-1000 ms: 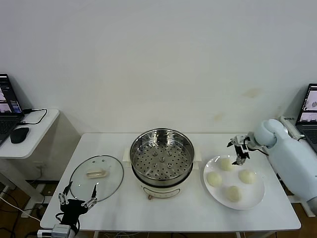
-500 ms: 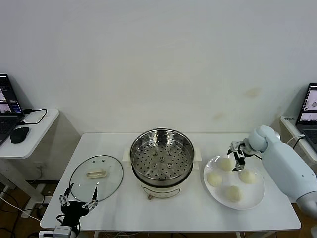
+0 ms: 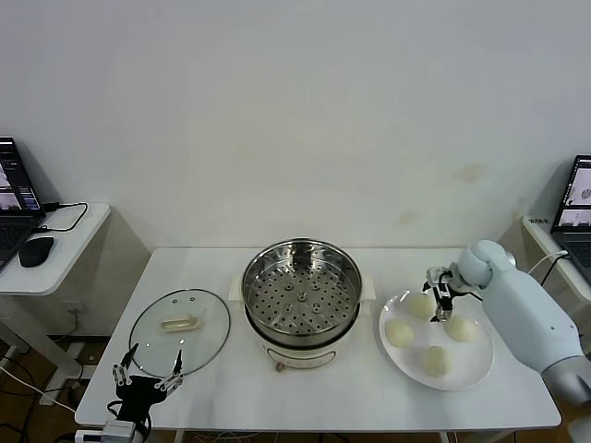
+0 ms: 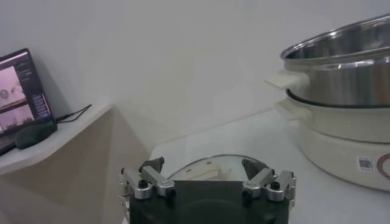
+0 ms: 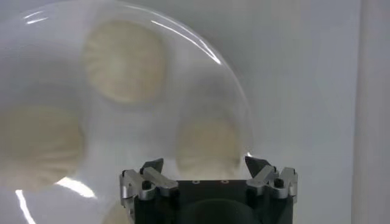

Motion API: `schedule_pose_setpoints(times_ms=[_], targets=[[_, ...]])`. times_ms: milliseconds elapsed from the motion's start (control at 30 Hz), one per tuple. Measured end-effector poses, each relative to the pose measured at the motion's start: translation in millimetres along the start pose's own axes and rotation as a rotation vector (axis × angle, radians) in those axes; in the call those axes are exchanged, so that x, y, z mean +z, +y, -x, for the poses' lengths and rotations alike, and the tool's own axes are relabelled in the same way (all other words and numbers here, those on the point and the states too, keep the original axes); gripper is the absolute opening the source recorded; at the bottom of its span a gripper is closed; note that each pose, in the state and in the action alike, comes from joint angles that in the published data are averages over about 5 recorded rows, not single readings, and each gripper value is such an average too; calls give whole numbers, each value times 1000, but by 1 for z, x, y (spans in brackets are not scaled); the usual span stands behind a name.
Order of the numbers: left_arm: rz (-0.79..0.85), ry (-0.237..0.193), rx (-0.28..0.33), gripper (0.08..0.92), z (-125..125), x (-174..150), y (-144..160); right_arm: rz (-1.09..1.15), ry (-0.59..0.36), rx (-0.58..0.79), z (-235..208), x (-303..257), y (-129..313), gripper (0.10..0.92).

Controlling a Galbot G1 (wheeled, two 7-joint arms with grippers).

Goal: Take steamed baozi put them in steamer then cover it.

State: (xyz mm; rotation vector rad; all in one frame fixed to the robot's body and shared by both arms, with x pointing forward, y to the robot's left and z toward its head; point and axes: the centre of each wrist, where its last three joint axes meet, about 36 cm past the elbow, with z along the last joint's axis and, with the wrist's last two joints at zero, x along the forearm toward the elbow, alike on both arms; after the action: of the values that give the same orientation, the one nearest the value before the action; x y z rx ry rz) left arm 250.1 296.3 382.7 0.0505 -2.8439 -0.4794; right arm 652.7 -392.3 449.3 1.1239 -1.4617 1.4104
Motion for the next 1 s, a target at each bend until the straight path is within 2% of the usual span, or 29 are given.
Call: schedule_pose_setpoints(times_ms=[200,500,733,1000], targets=[[1,1,1,823,0,1,0,10,-2,-1,3,1,2,807],[0,2,4,823,0,1,-2,29,-7,2,1,5,3,606],[-2,0,6,823,0,0,-4,38,-16,14,-15,8,-2,594],[-6,-9,9,823,2,-2,-6,23,-50,48,-58,-2,-30,594]])
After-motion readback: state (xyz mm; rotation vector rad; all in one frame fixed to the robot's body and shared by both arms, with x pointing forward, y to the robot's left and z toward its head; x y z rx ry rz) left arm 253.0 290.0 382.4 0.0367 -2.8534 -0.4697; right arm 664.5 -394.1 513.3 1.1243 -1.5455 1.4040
